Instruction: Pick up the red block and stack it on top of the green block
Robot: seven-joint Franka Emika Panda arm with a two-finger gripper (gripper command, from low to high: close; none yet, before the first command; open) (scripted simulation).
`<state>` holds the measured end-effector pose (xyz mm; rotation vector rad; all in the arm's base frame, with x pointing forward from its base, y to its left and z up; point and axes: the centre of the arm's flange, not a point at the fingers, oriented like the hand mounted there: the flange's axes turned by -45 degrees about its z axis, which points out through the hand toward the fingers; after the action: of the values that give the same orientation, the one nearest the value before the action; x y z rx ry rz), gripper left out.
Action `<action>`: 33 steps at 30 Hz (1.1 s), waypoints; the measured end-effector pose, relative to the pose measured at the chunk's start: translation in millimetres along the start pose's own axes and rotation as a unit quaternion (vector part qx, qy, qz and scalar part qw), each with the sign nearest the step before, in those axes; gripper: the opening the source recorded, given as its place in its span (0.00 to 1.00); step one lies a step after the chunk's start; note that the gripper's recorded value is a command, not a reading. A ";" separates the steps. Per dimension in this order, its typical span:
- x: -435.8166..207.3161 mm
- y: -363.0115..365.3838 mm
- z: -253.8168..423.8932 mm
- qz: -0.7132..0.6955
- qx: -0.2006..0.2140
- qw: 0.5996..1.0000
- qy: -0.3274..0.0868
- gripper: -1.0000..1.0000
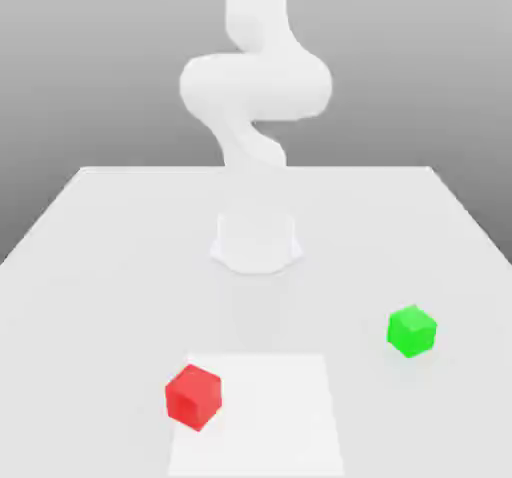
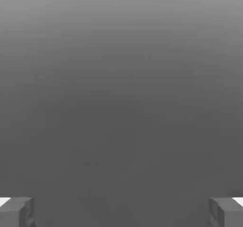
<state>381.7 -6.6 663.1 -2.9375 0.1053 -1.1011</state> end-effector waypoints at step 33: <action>-315.9 83.7 408.8 0.224 -0.097 0.910 -0.337 0.00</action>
<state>407.5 -78.5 145.3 -3.0218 0.8594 -0.0018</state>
